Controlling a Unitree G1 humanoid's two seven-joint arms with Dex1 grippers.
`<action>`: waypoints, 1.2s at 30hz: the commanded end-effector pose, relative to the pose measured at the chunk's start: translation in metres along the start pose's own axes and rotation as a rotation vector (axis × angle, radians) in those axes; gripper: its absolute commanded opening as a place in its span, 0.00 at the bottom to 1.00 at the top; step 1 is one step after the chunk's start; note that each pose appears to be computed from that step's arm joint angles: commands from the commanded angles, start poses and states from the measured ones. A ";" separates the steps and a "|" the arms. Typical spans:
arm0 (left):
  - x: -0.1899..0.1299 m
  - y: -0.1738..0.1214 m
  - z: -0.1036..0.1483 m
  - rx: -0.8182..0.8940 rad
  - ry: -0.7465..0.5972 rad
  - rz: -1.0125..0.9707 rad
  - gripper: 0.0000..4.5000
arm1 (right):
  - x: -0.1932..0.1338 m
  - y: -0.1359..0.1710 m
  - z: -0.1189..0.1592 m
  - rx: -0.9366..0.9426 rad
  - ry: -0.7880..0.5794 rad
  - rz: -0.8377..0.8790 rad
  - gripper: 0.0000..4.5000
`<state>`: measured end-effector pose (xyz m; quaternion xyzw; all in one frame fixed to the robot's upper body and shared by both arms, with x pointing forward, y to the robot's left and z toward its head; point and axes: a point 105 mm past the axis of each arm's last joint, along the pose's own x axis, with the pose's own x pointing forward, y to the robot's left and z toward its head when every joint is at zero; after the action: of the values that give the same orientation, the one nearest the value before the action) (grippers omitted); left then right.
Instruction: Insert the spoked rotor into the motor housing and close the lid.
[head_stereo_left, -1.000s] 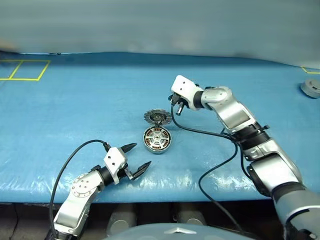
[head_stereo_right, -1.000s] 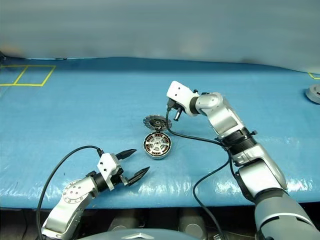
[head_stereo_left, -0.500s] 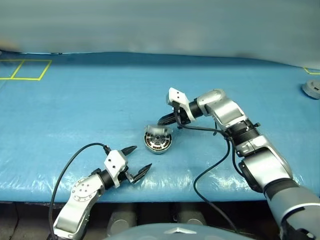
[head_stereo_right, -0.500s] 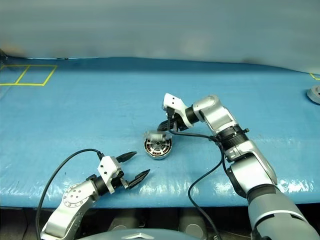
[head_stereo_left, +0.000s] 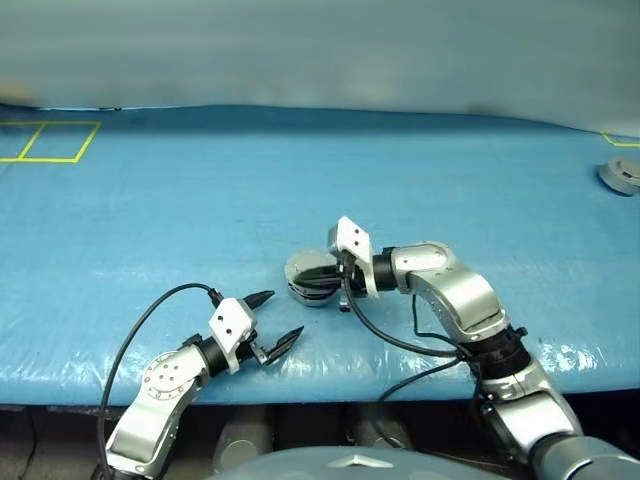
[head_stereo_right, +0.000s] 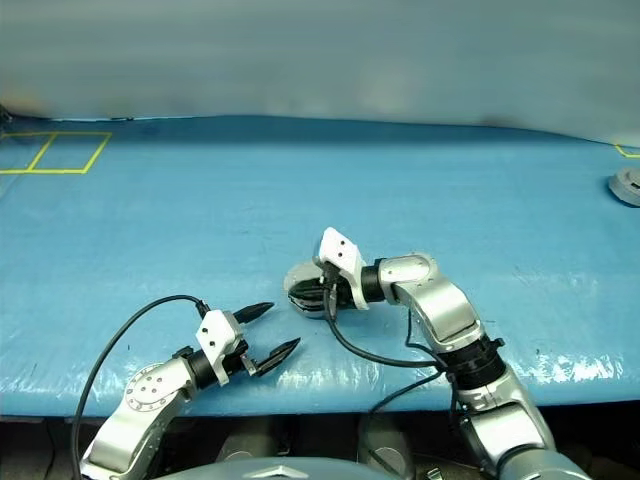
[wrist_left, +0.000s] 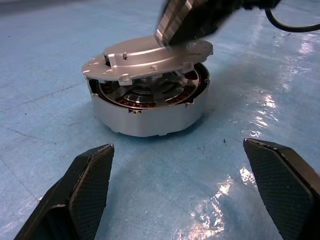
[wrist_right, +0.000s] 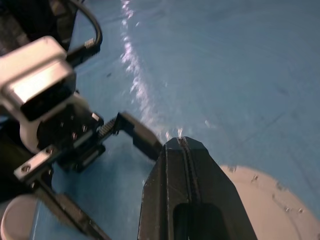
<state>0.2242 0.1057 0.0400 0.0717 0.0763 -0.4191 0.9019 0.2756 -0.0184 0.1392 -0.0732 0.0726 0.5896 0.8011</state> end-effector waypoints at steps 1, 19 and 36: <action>-0.001 -0.001 0.012 0.033 -0.035 0.000 1.00 | -0.007 0.002 0.001 -0.038 0.006 -0.160 0.13; 0.003 -0.001 0.012 0.020 -0.036 -0.015 1.00 | 0.006 -0.010 -0.035 0.080 0.095 -0.566 0.99; 0.002 0.002 0.012 0.028 -0.035 -0.012 1.00 | 0.010 -0.010 -0.062 0.148 0.147 -0.570 0.79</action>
<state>0.2275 0.1048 0.0435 0.0758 0.0714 -0.4227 0.9003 0.2858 -0.0254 0.0763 -0.0841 0.1522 0.3291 0.9281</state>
